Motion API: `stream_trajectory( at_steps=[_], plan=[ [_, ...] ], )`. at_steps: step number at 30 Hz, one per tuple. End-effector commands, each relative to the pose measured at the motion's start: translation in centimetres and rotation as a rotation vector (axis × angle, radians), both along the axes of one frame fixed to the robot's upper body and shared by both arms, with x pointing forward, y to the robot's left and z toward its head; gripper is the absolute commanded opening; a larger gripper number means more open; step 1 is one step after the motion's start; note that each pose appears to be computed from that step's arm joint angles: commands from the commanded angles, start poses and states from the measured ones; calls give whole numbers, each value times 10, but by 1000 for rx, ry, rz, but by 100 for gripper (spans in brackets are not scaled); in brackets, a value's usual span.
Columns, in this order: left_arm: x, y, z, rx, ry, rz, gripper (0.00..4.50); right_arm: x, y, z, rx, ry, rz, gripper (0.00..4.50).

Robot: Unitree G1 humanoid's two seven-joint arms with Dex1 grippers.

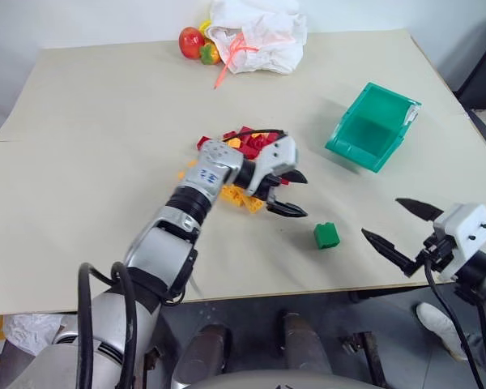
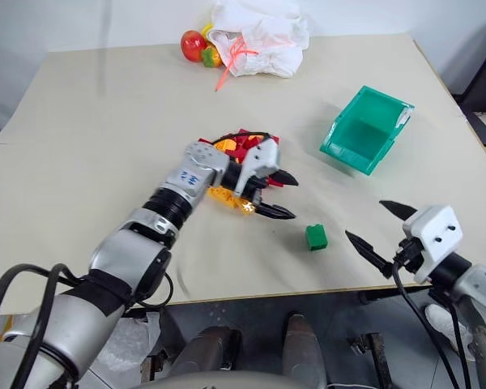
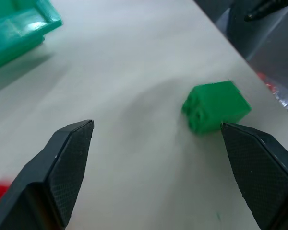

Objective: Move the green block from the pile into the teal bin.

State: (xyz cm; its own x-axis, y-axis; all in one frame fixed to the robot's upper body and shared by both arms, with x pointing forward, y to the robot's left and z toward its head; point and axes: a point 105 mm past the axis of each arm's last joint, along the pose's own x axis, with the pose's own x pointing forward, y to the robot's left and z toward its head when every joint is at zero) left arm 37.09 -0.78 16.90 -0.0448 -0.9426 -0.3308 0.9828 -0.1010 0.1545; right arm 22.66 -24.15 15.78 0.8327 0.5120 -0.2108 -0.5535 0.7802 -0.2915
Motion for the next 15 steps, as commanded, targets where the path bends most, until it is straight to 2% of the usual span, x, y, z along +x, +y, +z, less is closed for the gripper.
stream_trajectory(
  at_steps=[1, 4, 8, 11, 15],
  plan=[
    [-2, 27, 29, -107, -58, -33, 448, -12, -9, 11, -70, 64, -17, 450],
    [2, 64, 32, -111, -53, 21, 448, -24, -14, 12, -117, 141, -39, 450],
    [2, 85, 35, -126, -66, 60, 448, -30, -10, 13, -122, 197, -32, 450],
    [-6, 125, 30, -176, -52, 143, 448, -17, 18, 6, -84, 211, 4, 450],
    [-22, 150, 21, -205, -12, 204, 448, 6, 41, -9, -44, 213, -61, 450]
  ],
)
